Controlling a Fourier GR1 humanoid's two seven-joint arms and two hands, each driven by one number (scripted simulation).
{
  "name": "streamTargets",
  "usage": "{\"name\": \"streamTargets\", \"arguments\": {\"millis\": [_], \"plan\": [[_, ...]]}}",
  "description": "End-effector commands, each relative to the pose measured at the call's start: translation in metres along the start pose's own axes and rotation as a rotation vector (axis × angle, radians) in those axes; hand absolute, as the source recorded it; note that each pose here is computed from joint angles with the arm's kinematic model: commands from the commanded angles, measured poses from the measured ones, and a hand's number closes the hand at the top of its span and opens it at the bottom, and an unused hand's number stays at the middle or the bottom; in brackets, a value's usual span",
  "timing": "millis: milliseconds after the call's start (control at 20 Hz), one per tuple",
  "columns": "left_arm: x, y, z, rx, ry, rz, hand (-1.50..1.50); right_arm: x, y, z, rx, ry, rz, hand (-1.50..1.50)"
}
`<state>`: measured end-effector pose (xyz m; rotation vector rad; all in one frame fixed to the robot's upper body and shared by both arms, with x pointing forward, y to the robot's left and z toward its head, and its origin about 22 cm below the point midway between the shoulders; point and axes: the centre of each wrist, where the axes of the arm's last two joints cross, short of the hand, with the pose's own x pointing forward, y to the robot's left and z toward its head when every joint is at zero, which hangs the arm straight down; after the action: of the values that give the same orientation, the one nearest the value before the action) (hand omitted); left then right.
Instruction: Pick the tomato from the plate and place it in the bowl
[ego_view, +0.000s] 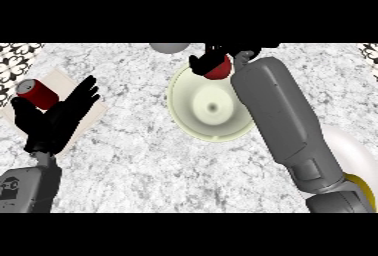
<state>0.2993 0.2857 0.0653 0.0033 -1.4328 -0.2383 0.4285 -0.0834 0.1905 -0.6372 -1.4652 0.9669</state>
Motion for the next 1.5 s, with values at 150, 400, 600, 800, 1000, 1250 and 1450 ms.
{"name": "streamTargets", "arguments": {"millis": [150, 400, 600, 800, 1000, 1250, 1450], "plan": [[0.013, -0.015, -0.009, -0.044, -0.030, -0.006, 0.00, -0.017, 0.033, -0.022, 0.082, 0.129, -0.260, 1.50], [0.003, -0.011, -0.014, -0.027, -0.026, -0.013, 0.00, -0.042, 0.053, -0.025, 0.048, 0.132, -0.425, -1.50], [0.012, 0.004, -0.007, -0.046, -0.051, -0.006, 0.00, -0.037, 0.049, -0.030, -0.026, 0.063, -0.456, -1.50], [0.009, -0.013, -0.020, -0.050, -0.018, 0.004, 0.00, -0.039, 0.058, -0.030, -0.132, 0.027, -0.428, -1.50], [0.012, -0.004, -0.003, -0.019, -0.008, -0.010, 0.00, -0.059, 0.030, -0.034, -0.245, 0.038, -0.448, -1.50], [-0.008, -0.006, -0.002, 0.006, -0.002, -0.021, 0.00, -0.085, 0.002, -0.033, -0.384, 0.058, -0.460, -1.50], [-0.014, 0.005, -0.004, 0.015, 0.004, 0.002, 0.00, -0.118, -0.008, -0.026, -0.416, 0.062, -0.461, -1.50]]}}
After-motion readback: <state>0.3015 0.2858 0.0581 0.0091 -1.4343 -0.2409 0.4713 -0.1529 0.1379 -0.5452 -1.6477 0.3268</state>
